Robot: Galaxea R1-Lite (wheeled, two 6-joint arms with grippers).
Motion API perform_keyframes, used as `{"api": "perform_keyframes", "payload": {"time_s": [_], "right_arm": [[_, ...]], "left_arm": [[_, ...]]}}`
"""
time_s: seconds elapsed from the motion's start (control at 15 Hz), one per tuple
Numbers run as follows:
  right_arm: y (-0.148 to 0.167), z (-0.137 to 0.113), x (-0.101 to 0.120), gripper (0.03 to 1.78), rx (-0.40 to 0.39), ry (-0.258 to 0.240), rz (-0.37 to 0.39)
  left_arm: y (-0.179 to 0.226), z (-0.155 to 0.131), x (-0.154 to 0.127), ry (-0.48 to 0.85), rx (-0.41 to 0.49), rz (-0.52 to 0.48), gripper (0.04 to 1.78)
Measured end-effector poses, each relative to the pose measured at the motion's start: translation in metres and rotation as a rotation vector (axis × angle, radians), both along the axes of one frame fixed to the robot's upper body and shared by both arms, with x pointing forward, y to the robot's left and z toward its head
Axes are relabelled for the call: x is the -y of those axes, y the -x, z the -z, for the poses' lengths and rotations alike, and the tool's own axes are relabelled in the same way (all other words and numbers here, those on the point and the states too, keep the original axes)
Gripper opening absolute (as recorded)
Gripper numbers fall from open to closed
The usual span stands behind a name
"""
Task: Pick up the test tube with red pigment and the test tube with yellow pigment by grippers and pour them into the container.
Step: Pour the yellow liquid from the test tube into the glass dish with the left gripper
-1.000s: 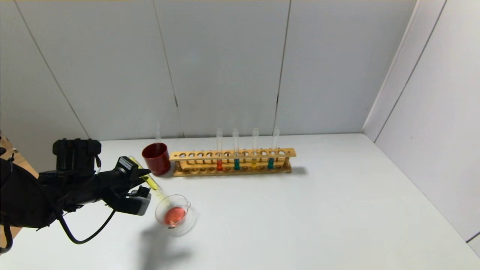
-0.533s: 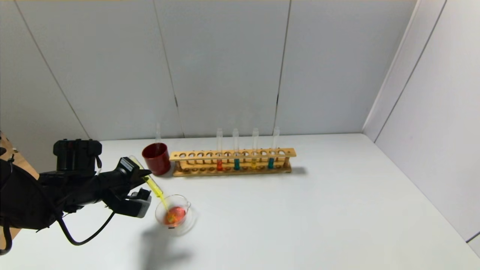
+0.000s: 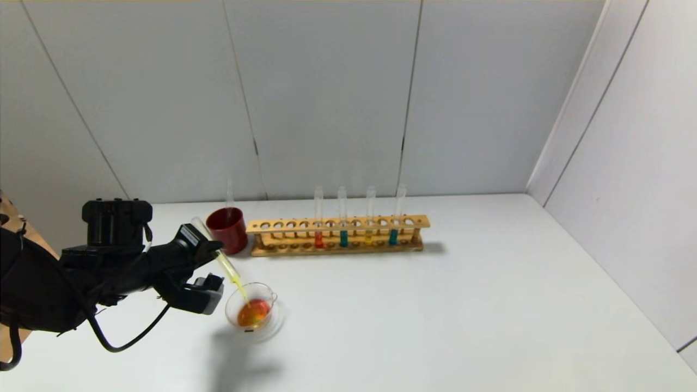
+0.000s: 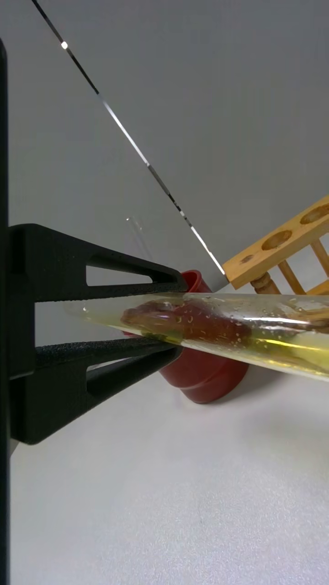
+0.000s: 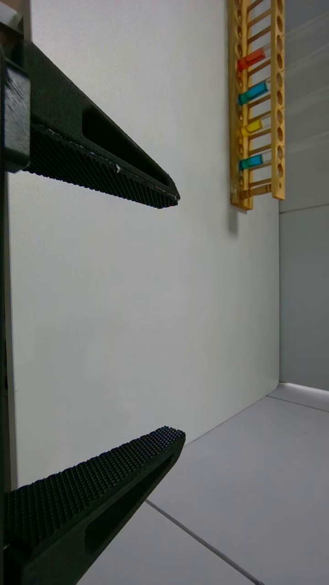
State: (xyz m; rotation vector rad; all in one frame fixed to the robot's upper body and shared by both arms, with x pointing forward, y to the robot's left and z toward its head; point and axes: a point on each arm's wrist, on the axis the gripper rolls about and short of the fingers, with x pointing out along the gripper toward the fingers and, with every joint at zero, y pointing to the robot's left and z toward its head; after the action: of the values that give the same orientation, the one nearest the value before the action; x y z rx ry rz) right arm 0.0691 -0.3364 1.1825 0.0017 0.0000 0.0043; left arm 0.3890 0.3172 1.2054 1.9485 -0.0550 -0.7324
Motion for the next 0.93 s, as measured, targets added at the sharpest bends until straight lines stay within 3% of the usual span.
{"api": "perform_keyframes", "payload": {"time_s": [0.93], "right_arm": [[0.0, 0.0, 0.0, 1.75, 0.0, 0.0, 0.0]], "left_arm": [[0.0052, -0.0094, 0.0, -0.071, 0.062, 0.048, 0.3]]}}
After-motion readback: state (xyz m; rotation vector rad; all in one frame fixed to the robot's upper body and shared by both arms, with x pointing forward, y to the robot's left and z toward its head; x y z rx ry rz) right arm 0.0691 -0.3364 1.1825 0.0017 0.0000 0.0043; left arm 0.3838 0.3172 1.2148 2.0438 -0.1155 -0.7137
